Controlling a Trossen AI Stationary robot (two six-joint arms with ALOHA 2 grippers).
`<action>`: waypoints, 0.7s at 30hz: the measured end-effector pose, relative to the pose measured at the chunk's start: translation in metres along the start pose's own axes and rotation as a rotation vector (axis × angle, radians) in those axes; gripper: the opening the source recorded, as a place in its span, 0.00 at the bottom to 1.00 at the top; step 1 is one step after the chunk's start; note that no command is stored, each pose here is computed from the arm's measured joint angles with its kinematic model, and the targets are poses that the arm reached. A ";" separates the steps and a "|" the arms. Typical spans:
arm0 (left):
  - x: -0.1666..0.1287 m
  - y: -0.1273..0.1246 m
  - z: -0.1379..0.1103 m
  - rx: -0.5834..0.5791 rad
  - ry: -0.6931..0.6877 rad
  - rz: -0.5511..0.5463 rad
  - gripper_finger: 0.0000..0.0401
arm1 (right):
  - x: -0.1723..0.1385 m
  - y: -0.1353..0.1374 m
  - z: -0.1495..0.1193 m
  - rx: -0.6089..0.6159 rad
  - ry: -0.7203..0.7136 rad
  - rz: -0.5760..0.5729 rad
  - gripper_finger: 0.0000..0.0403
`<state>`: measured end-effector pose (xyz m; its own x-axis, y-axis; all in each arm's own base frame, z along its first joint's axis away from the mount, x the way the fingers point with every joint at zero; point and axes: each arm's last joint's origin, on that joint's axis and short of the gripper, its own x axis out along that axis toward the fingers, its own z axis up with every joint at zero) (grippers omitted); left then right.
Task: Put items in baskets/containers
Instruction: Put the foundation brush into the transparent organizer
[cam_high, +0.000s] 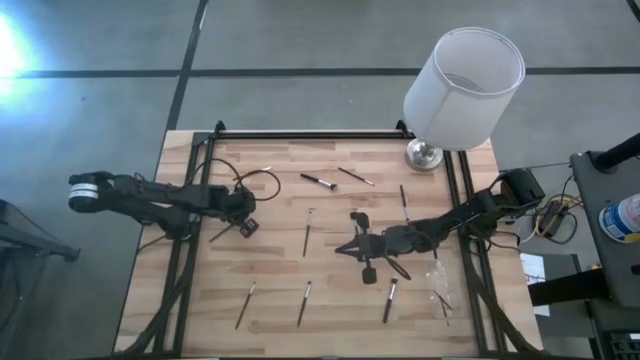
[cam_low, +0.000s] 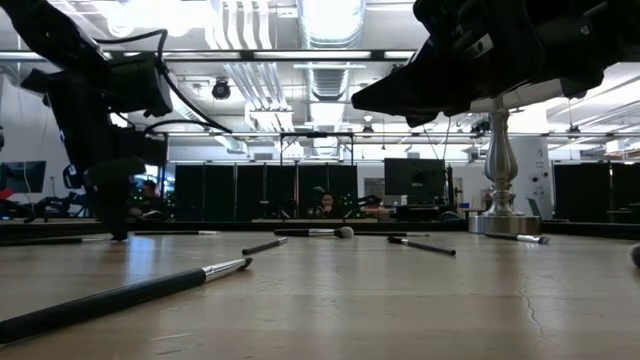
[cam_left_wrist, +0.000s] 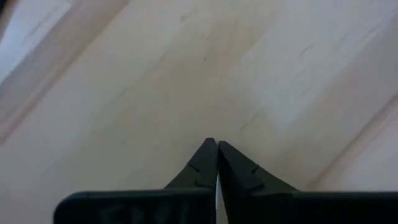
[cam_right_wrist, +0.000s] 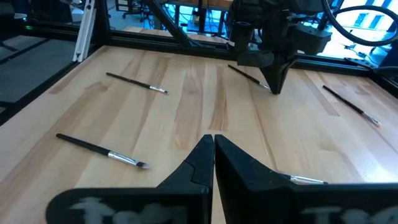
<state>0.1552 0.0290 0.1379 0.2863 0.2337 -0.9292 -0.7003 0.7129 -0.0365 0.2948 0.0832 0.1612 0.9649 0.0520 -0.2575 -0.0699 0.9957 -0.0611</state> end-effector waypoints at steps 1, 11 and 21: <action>-0.001 0.000 0.000 -0.008 0.010 -0.002 0.06 | 0.000 0.000 0.000 0.000 0.000 0.000 0.02; -0.002 -0.001 0.000 -0.038 0.038 -0.026 0.19 | 0.000 0.000 0.000 0.000 0.000 0.000 0.02; 0.010 0.000 -0.003 -0.015 0.091 0.053 0.02 | 0.000 0.000 0.000 0.006 0.001 0.000 0.02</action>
<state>0.1561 0.0287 0.1274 0.1888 0.2093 -0.9594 -0.7227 0.6911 0.0085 0.2947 0.0832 0.1610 0.9645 0.0517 -0.2589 -0.0683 0.9961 -0.0554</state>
